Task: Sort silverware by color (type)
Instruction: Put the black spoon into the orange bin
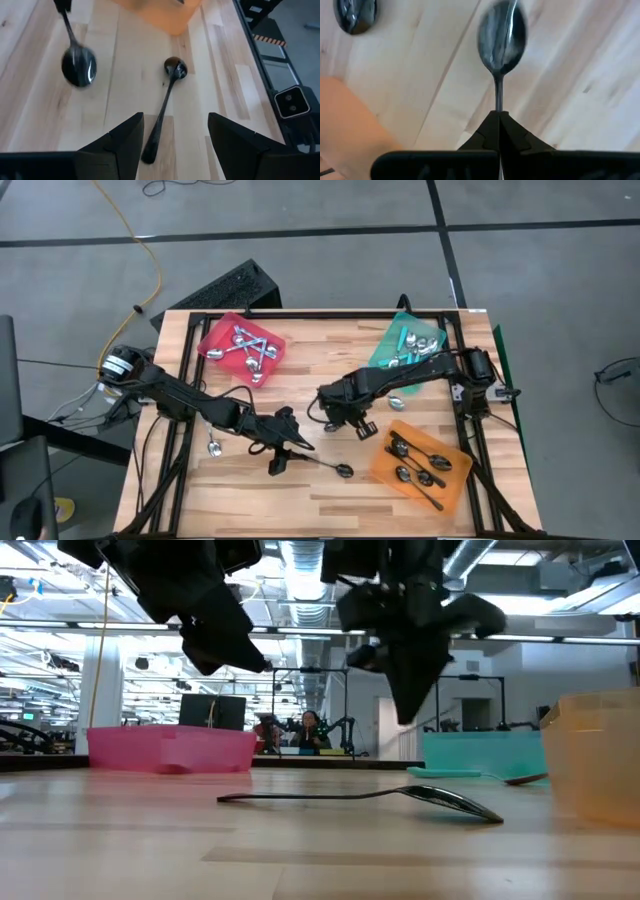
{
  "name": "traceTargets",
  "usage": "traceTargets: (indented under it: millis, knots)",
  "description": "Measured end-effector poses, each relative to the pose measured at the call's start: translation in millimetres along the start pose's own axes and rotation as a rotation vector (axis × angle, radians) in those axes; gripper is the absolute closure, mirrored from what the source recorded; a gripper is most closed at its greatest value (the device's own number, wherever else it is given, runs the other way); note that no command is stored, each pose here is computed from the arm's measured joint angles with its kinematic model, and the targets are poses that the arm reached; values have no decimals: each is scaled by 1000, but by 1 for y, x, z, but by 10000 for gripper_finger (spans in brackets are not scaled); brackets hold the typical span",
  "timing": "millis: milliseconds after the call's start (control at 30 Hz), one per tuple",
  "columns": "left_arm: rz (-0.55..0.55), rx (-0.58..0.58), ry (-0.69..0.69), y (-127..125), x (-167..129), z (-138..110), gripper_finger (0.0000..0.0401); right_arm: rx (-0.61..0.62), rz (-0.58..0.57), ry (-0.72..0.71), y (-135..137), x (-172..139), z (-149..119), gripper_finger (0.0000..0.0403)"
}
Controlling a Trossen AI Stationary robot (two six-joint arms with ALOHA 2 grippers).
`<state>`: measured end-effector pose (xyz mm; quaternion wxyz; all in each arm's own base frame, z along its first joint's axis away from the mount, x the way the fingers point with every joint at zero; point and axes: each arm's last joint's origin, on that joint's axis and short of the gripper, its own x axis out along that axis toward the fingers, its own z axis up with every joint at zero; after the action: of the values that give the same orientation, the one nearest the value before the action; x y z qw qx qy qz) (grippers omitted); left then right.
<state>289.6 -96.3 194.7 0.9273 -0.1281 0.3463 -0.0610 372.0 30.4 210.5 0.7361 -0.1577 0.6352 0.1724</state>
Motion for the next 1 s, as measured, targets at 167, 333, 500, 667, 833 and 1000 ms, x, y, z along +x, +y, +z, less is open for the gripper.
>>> traceTargets:
  millis: [167,333,500,667,833,1000]
  knots:
    - [10,4,15,0,-8,1,195,36,-24,-43,-15,-19,4,386]
    - [33,17,28,1,-21,2,195,117,-49,-88,-31,-31,4,383]
    - [57,42,42,2,-33,2,195,200,-50,-84,-42,-26,-1,359]
    - [61,47,53,2,-35,1,195,235,-68,-128,-54,-19,-4,328]
    - [43,51,83,1,-35,-2,195,238,-77,-148,-61,-18,-6,273]
    - [36,49,104,1,-35,-3,195,260,-61,-107,-71,1,-8,216]
